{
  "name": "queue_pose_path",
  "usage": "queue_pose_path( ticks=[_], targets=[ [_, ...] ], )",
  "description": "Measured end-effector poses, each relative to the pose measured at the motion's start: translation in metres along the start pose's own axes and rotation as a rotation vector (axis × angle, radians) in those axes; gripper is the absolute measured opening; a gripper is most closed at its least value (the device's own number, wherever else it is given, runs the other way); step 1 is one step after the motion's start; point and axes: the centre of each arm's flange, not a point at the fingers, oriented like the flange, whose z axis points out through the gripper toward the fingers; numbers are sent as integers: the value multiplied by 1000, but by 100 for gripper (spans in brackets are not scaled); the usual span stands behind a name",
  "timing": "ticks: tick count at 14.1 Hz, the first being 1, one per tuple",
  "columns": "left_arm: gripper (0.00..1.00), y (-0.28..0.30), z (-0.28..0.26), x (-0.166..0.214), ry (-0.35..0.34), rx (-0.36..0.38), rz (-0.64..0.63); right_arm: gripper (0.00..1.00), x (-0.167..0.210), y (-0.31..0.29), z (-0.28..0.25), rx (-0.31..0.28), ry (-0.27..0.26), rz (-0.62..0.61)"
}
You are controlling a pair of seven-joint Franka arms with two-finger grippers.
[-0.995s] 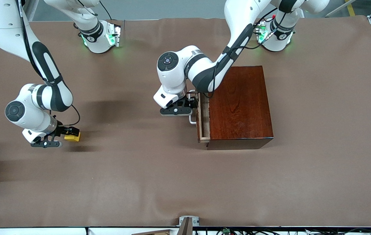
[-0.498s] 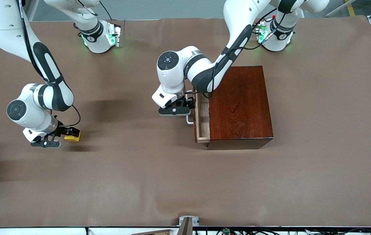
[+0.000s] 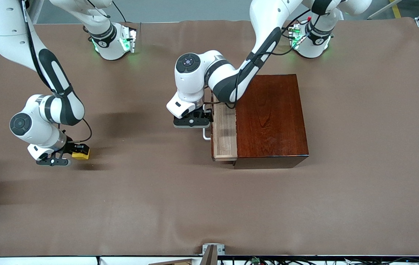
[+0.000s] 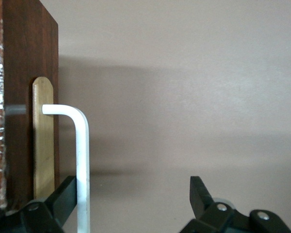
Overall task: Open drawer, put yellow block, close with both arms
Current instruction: 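Pull the drawer open with the left gripper while the right gripper lifts the cube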
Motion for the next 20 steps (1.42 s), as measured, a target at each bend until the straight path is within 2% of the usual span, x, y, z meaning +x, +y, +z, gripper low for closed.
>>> queue_pose_path(
  ticks=[7, 8, 12, 14, 17, 20],
  targets=[
    [100, 2, 0, 1, 12, -19, -6, 63, 1, 4, 0, -1, 3, 8],
    [100, 2, 0, 1, 13, -20, -12, 55, 1, 7, 0, -1, 4, 14],
    [100, 4, 0, 0, 19, -28, -15, 56, 3, 16, -1, -2, 10, 29],
    [100, 20, -4, -10, 50, -91, 19, 56, 9, 16, -6, -3, 24, 21],
    [100, 31, -7, -22, 60, -108, 61, 56, 24, 17, -22, -7, 49, -54],
    [100, 36, -9, -27, 64, -122, 76, 56, 41, 19, -52, 0, 8, -137]
  ],
)
